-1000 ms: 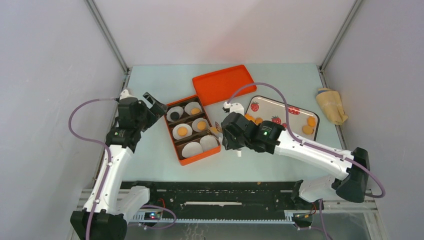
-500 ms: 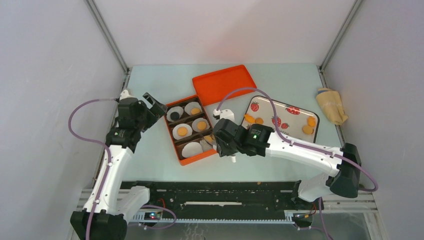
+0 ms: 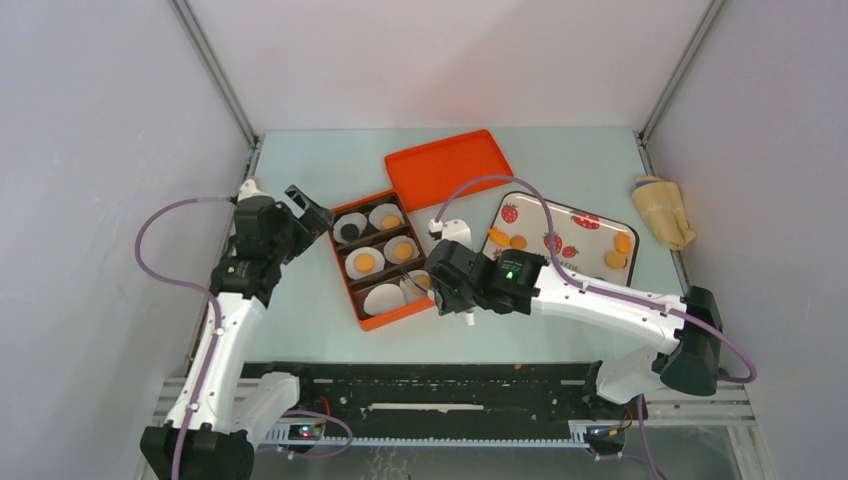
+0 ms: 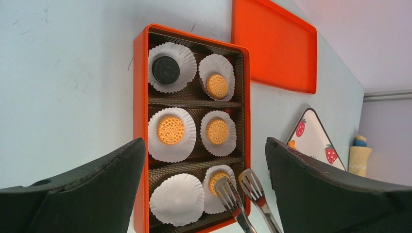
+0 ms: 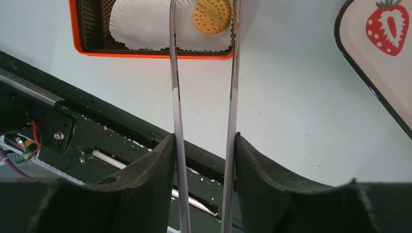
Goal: Pack the cookies
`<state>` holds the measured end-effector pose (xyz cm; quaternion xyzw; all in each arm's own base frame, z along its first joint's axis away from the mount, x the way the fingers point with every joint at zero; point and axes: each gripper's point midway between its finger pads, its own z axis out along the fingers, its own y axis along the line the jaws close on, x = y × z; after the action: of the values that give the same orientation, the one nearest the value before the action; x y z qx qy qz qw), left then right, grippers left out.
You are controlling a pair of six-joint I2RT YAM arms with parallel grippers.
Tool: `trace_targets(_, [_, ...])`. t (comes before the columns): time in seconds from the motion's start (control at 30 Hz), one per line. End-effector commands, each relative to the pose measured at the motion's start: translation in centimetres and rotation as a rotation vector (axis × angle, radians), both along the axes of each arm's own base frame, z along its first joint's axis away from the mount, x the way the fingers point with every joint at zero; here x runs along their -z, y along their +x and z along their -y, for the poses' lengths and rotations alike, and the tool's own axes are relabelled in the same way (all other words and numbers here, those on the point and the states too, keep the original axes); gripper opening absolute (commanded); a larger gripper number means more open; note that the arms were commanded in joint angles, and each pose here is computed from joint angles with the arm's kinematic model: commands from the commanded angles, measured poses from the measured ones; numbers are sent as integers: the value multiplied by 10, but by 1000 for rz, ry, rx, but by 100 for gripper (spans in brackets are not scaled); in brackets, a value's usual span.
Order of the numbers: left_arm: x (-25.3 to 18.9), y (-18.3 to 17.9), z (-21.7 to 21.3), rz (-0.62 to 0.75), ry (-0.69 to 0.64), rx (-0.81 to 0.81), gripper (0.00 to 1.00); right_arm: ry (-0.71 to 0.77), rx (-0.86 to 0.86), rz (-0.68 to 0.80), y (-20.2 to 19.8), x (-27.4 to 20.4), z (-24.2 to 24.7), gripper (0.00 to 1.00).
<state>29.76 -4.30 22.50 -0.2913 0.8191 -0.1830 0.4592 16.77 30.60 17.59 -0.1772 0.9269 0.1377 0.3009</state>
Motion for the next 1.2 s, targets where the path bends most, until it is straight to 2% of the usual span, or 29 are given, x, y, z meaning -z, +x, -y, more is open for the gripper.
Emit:
trace_targets(0.0, [-22, 2, 1, 70, 15, 17, 98, 90, 20, 64, 7, -34, -8, 53])
trace_targets(0.27, [-24, 3, 4, 75, 8, 30, 98, 124, 98, 165, 16, -72, 17, 50])
trace_targets(0.5, [-21, 5, 4, 74, 5, 29, 97, 116, 251, 214, 14, -94, 77, 50])
trace_targets(0.83, [-18, 9, 19, 70, -28, 81, 97, 3, 570, 125, -1, -51, 183, 49])
trace_targets(1.17, [-18, 9, 27, 81, -44, 110, 97, -10, 782, 39, -10, -18, 244, 49])
